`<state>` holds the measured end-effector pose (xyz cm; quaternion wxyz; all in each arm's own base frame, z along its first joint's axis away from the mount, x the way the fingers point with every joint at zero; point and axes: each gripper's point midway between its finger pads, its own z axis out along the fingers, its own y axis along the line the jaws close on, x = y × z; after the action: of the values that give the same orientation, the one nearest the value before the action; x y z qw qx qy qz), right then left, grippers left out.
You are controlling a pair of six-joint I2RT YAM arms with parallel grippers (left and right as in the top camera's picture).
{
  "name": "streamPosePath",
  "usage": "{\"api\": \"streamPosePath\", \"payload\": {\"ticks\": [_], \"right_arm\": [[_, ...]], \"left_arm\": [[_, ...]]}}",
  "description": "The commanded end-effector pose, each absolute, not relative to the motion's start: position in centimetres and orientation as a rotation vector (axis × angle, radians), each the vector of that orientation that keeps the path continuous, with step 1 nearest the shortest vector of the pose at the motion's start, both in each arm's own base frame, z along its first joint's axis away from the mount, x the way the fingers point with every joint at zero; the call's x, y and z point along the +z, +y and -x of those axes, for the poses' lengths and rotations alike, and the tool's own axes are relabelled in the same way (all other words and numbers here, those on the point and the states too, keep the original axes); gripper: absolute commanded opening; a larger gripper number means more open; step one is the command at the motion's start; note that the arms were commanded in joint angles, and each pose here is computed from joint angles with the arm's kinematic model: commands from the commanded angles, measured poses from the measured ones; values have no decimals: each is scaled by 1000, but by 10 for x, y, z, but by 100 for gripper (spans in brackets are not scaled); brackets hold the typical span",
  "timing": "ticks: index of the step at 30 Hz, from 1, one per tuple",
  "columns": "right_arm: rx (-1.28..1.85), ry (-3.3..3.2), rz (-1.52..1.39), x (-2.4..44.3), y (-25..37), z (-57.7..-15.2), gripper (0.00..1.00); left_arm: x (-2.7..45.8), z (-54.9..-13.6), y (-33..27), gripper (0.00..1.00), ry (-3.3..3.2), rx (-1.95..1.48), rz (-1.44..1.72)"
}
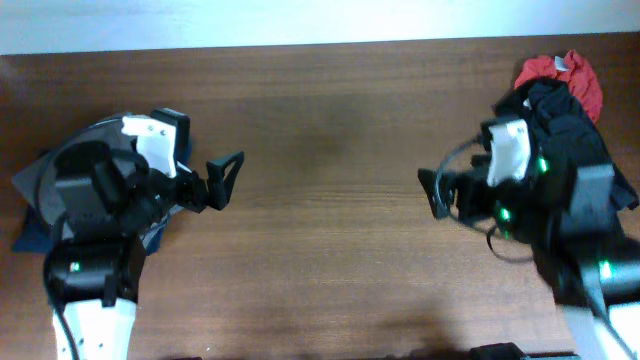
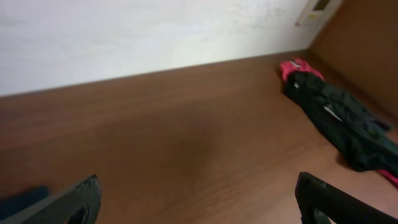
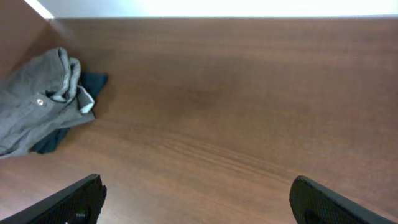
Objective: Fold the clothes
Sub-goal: 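Reach the right gripper into the dark clothes pile and grasp a garment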
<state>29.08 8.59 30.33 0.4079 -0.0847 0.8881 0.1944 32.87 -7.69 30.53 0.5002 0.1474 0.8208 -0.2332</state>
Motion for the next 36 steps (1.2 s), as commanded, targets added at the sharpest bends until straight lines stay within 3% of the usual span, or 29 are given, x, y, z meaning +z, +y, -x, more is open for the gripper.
{"api": "streamPosePath", "payload": {"ticks": [1,7,11,19,28,32,34,36], "right_arm": [[465,2304,86,308,69,-319,99],[281,2432,-381,285,-34,-383,100],[234,2437,-684,255,-113,-410,90],[148,2443,-1118,159,-232,-411,81],[158,2474,-1320,84,-271,-403,75],[178,2522,-1330,63,-264,-404,59],[179,2528,-1325,62,-261,-405,39],[179,2526,-1320,65,-261,-406,31]], "left_arm": [[301,-330,-87,99,2006,-654,-376],[289,-331,-87,99,2052,-671,-361],[287,-330,-87,99,2060,-675,-358],[285,-330,-86,99,2071,-670,-351],[281,-333,-79,99,2090,-615,-322],[280,-335,-76,99,2095,-593,-314],[280,-335,-76,99,2095,-594,-314],[280,-335,-76,99,2095,-594,-314]]}}
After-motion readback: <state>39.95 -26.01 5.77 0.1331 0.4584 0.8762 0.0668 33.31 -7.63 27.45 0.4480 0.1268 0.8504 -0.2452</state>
